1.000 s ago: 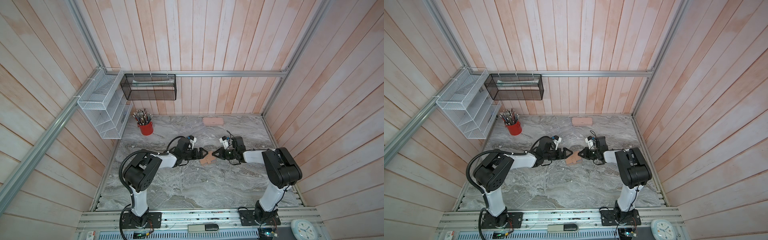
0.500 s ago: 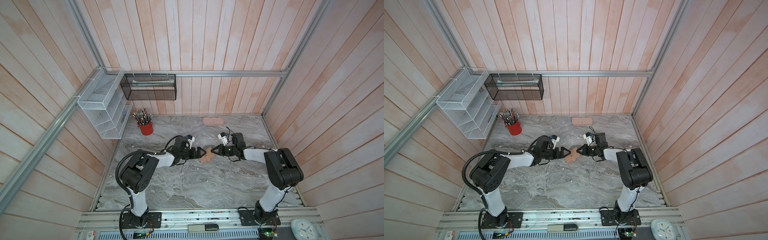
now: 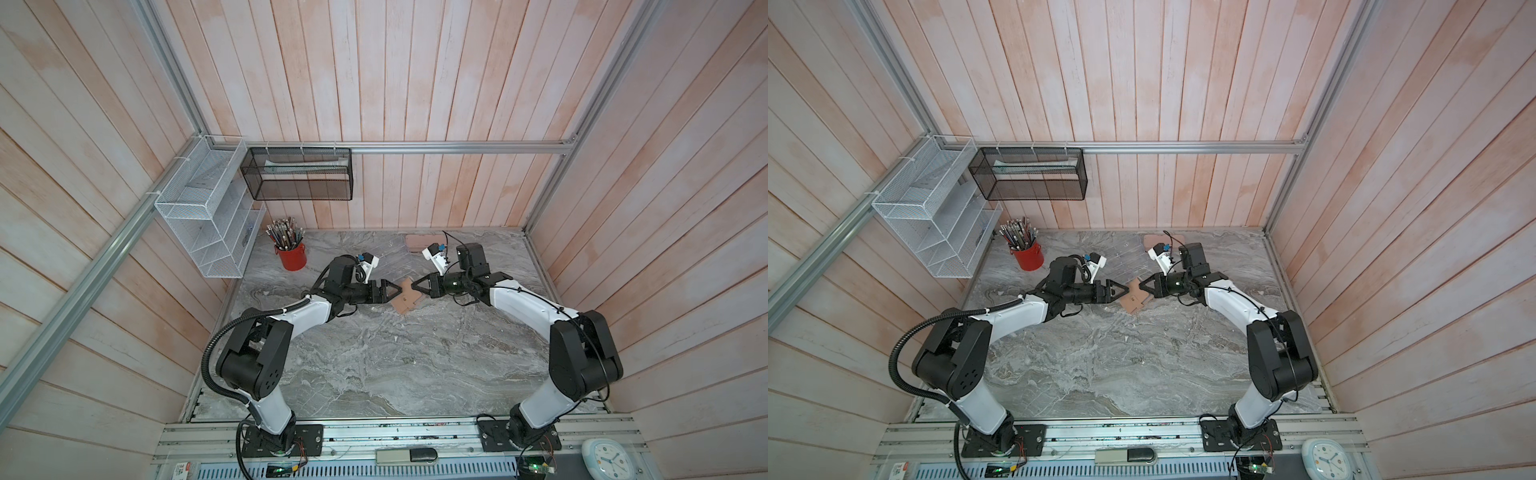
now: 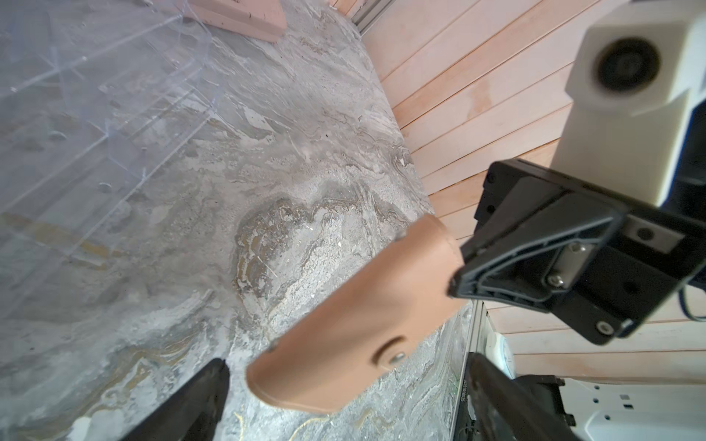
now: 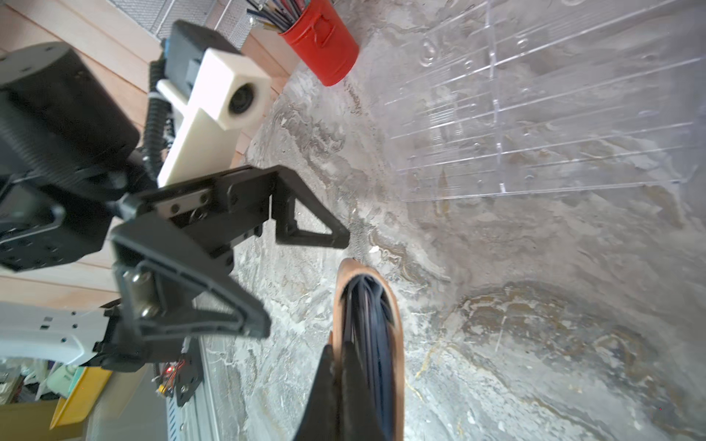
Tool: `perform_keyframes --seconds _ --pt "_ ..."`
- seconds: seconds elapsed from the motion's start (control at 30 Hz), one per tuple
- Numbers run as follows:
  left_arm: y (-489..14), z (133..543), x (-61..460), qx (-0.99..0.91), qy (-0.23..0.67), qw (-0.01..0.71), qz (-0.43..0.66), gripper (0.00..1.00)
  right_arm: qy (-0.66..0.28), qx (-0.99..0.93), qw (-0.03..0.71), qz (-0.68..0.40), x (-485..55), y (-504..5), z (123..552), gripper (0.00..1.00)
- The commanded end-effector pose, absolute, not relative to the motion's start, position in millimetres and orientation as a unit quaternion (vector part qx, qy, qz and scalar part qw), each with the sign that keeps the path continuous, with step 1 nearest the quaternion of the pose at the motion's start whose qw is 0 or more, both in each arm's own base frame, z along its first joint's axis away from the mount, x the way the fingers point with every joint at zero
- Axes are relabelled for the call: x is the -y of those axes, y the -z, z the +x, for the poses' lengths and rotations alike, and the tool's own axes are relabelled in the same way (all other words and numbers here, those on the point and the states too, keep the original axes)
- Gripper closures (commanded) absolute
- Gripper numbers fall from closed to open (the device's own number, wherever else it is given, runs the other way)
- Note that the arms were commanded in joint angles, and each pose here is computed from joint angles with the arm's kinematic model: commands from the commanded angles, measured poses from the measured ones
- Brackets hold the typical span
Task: Take the credit cards out of the card holder
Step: Pass the card holder.
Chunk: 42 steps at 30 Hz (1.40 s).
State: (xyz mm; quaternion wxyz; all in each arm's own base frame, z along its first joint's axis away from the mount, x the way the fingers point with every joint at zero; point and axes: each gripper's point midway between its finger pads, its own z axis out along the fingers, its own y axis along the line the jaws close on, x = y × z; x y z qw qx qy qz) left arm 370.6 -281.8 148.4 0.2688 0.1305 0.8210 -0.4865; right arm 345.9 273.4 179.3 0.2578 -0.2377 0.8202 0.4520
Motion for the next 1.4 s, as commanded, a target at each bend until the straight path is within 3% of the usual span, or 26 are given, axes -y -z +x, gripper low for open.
perform_keyframes --seconds 0.0,0.7,0.93,1.1,1.37 --pt "-167 364 281 -0.792 0.520 0.279 0.160 0.03 -0.473 -0.801 0.247 -0.271 -278 -198 327 1.00" --pt "-166 339 290 -0.754 0.563 0.257 0.218 0.34 -0.515 -0.771 0.217 -0.305 -293 -204 327 1.00" --pt "-166 332 294 -0.748 0.572 0.249 0.228 0.54 -0.516 -0.770 0.217 -0.305 -295 -202 332 1.00" --pt "-161 326 299 -0.748 0.575 0.237 0.233 0.55 -0.516 -0.770 0.218 -0.304 -295 -202 335 1.00" --pt "-157 327 299 -0.756 0.568 0.234 0.226 0.69 -0.507 -0.775 0.227 -0.302 -291 -205 345 1.00"
